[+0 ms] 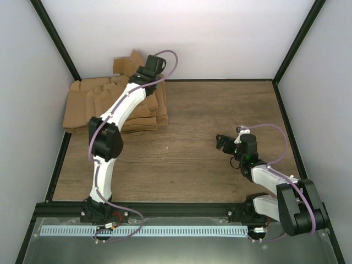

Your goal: Fold the paper box

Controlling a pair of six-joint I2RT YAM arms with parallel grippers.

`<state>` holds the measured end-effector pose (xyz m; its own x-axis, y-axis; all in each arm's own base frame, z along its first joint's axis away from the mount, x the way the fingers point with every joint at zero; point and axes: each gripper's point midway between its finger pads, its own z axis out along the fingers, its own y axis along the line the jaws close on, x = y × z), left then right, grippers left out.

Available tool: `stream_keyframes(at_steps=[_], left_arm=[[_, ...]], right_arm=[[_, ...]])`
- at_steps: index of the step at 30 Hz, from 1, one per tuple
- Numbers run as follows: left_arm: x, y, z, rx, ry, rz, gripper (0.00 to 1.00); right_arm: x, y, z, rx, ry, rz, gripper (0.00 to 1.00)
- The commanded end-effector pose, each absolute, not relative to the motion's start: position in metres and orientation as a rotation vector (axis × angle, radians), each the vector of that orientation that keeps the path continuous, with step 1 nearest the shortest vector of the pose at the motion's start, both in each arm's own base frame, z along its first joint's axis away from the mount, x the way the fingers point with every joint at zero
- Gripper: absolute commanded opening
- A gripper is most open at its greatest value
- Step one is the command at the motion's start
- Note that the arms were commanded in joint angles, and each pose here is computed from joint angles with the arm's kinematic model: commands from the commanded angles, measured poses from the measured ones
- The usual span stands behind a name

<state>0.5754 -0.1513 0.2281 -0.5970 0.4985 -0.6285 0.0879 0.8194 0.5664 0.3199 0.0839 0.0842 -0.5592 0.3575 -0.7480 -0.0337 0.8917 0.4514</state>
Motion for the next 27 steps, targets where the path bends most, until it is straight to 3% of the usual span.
stream_keyframes(at_steps=[1, 8, 17, 22, 27], left_arm=[[0.559, -0.133, 0.285, 0.326, 2.087, 0.668, 0.04], [0.523, -0.118, 0.352, 0.262, 2.027, 0.616, 0.04], [0.414, -0.167, 0.395, 0.415, 2.042, 0.184, 0.04], [0.335, -0.222, 0.37, 0.555, 2.096, -0.158, 0.04], [0.257, -0.303, 0.296, 0.726, 2.16, -0.671, 0.09]], right_arm=[[0.326, 0.086, 0.093, 0.216, 2.089, 0.513, 1.0], [0.326, 0.086, 0.094, 0.218, 2.087, 0.512, 1.0], [0.326, 0.086, 0.094, 0.216, 2.087, 0.512, 1.0], [0.326, 0.087, 0.094, 0.214, 2.087, 0.513, 1.0], [0.326, 0.087, 0.092, 0.216, 2.095, 0.509, 1.0]])
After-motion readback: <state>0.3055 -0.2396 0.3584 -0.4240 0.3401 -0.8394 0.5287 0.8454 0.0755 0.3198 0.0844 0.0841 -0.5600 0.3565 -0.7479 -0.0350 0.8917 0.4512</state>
